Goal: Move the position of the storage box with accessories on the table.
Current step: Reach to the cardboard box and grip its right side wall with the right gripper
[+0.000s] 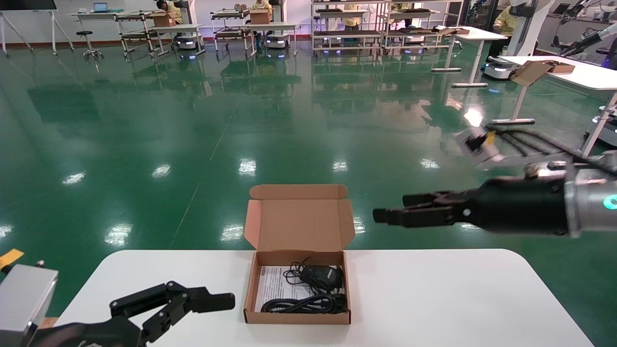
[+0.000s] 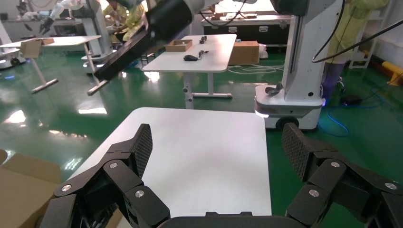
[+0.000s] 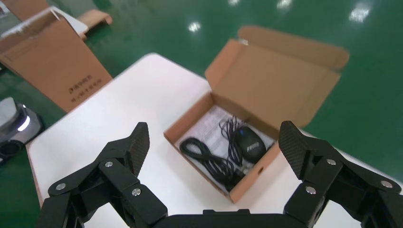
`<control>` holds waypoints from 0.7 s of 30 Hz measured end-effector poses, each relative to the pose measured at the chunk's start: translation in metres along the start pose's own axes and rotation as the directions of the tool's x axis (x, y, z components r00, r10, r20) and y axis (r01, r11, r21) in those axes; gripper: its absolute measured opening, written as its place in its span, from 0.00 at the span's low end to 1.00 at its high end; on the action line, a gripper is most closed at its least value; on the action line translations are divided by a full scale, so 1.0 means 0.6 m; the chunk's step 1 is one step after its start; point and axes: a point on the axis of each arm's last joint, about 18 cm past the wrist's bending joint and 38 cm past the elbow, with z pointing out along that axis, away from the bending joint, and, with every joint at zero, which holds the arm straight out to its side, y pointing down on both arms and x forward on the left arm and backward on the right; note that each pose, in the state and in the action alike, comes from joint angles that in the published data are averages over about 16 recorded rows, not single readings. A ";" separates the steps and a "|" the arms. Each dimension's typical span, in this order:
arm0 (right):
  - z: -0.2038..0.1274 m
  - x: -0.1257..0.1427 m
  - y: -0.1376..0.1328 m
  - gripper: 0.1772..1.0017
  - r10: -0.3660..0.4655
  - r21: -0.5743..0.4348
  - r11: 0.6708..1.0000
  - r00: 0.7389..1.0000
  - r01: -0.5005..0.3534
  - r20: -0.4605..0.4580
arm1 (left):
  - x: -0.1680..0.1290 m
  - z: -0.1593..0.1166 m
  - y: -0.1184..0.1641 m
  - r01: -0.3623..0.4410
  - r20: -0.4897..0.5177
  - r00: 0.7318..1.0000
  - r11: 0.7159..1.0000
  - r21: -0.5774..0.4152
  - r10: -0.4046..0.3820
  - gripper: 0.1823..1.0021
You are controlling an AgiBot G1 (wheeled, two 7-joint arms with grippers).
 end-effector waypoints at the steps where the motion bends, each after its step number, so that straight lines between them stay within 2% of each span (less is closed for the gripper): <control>1: 0.003 0.003 0.003 1.00 0.010 -0.010 1.000 1.000 -0.010 -0.008 | 0.000 0.000 0.000 0.000 0.000 1.000 1.000 0.000 0.000 1.00; 7: 0.007 0.022 0.019 1.00 0.079 -0.032 0.996 0.995 -0.080 -0.053 | 0.000 0.000 0.000 0.000 0.000 1.000 1.000 0.000 0.000 1.00; 12: 0.009 0.041 0.030 1.00 0.171 -0.017 0.985 0.980 -0.174 -0.102 | 0.000 0.000 0.000 0.000 0.000 1.000 1.000 0.000 0.000 1.00; 16: 0.020 0.059 0.038 1.00 0.274 0.016 0.961 0.949 -0.275 -0.153 | 0.000 0.000 0.000 0.000 0.001 1.000 1.000 0.000 0.000 1.00; 21: 0.056 0.078 0.047 1.00 0.396 0.061 0.918 0.894 -0.392 -0.211 | 0.000 0.000 0.000 0.000 0.001 1.000 1.000 0.000 0.000 1.00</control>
